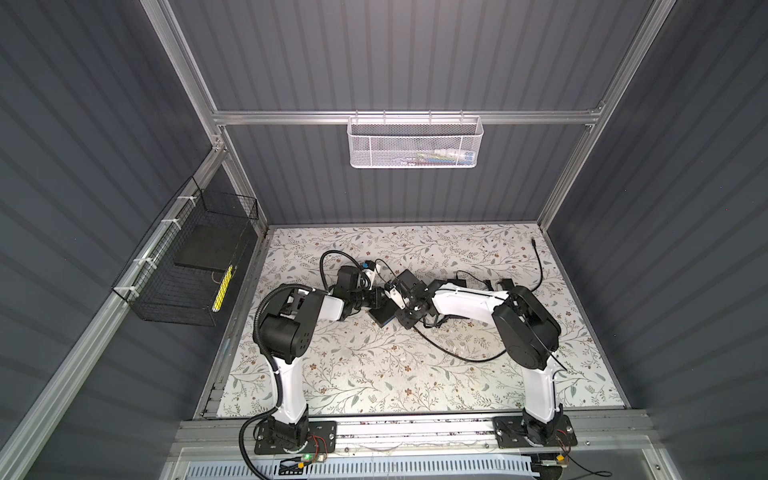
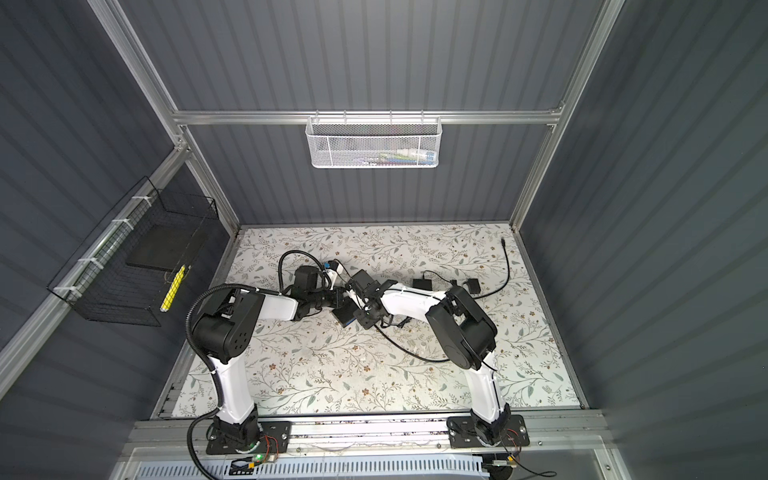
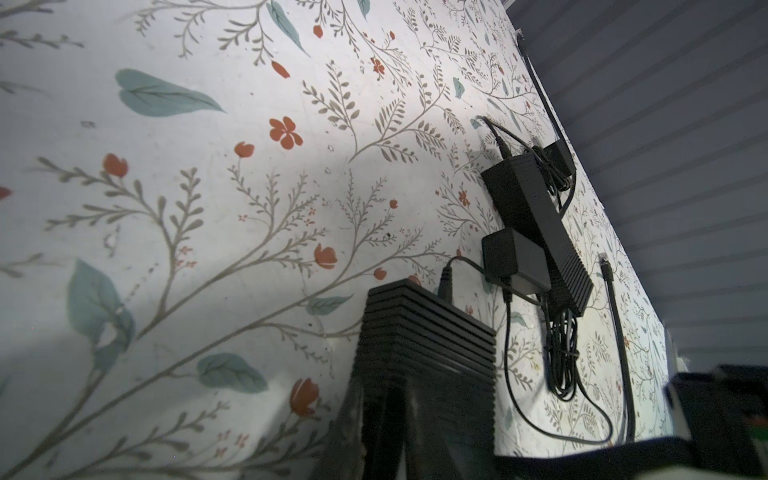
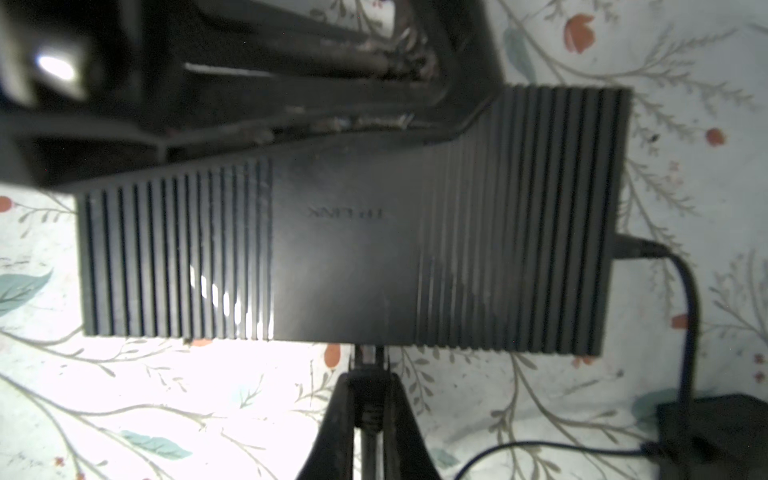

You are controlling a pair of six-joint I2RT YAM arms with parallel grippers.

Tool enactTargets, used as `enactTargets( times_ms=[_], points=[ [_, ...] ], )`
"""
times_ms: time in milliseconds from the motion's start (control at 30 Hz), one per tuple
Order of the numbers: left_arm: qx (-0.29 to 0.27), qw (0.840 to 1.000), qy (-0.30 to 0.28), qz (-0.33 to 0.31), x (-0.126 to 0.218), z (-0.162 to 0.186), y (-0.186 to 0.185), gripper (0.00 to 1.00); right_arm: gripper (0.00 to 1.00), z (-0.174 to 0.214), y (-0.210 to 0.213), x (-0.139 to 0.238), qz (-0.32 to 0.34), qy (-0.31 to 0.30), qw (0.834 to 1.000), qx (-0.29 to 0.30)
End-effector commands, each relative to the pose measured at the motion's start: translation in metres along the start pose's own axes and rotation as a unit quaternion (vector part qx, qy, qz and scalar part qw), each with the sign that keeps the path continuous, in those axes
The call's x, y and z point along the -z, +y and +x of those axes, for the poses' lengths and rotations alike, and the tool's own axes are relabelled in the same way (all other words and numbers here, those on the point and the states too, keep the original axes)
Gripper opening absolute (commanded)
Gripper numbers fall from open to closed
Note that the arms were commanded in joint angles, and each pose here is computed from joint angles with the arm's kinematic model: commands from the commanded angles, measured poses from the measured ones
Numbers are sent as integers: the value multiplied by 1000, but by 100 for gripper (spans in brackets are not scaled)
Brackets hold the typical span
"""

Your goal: Insert the plug into the switch port

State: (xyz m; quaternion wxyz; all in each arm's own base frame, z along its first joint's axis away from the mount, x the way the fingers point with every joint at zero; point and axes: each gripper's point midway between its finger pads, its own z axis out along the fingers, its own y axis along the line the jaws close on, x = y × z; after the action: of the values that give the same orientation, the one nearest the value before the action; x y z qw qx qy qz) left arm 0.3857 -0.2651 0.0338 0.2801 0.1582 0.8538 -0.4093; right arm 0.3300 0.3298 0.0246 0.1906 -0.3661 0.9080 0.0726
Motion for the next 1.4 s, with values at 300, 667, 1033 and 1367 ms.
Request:
enactTargets(
  times_ms=[300,667,1033,1367],
  points=[
    [171,946,275,17,5,184,-22,18,0,-152,-20,34,17,-282,959,-34],
    [168,947,274,-4,3,181,-15,17,0,-113,-21,53,26,-263,964,-38],
    [166,947,276,-9,2,179,-14,18,0,-65,-20,36,26,-227,972,-62],
    [127,960,251,-6,7,135,-32,19,0,-87,-20,35,29,-239,970,-47]
  ],
)
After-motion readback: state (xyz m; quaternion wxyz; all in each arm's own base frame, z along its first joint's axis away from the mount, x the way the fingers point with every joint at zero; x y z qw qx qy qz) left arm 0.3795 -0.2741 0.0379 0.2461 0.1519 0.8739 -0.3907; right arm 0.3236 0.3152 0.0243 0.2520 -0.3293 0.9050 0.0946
